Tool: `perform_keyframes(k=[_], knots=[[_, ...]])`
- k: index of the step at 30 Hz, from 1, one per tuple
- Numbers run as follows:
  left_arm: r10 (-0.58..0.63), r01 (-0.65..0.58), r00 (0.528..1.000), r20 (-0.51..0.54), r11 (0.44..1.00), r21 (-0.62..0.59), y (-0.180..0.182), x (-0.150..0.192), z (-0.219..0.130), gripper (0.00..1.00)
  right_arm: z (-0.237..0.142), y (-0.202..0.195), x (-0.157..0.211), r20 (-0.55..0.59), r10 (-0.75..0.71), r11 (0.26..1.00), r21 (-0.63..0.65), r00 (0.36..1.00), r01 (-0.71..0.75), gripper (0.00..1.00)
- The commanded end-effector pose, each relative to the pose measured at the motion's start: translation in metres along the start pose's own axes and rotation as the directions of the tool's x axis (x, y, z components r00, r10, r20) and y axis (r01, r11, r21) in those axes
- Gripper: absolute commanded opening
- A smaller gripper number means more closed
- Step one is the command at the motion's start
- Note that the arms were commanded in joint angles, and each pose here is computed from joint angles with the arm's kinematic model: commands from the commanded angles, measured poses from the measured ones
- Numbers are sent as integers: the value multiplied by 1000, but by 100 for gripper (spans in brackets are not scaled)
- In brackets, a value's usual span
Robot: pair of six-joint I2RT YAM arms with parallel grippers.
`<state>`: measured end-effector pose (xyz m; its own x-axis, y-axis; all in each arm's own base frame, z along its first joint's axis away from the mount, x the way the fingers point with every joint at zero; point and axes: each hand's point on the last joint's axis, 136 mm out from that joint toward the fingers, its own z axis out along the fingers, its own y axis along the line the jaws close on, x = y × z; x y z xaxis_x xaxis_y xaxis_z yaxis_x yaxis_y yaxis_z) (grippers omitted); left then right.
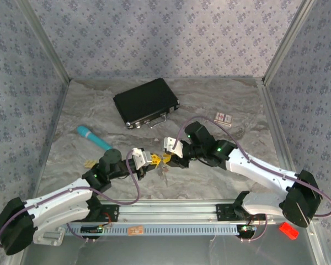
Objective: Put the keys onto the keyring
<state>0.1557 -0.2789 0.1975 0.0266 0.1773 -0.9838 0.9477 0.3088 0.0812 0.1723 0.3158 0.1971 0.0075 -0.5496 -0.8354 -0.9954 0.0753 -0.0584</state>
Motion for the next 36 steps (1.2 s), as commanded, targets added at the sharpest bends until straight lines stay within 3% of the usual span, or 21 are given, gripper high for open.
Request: perform_keyframes(k=[1,6,12,16,22,31,36], knots=[[12,-12,995,104,1000,8,0,-24,-3,0,0,1,-8,44,2,1000,-21,999,-1,15],[8,-9,995,101,1000,11,-1,-23,-2,0,-1,0,-10,44,-5,1000,-20,999,6,0],[9,-9,996,88,1000,2,1,-22,-2,0,-5,2,-10,19,-23,999,-23,1000,23,0],[22,-21,999,49,1000,-22,5,-17,-4,13,-7,3,-7,-23,-43,999,-28,999,42,0],[45,-46,999,-27,999,-18,6,-11,-3,18,-7,7,-2,-113,-84,996,-53,990,78,0],[53,-53,997,-50,999,6,5,-11,1,17,-5,14,-4,-194,-150,985,-116,969,129,0],[58,-57,997,-53,998,27,1,-12,1,2,-4,12,-5,-202,-157,984,-112,967,136,0]])
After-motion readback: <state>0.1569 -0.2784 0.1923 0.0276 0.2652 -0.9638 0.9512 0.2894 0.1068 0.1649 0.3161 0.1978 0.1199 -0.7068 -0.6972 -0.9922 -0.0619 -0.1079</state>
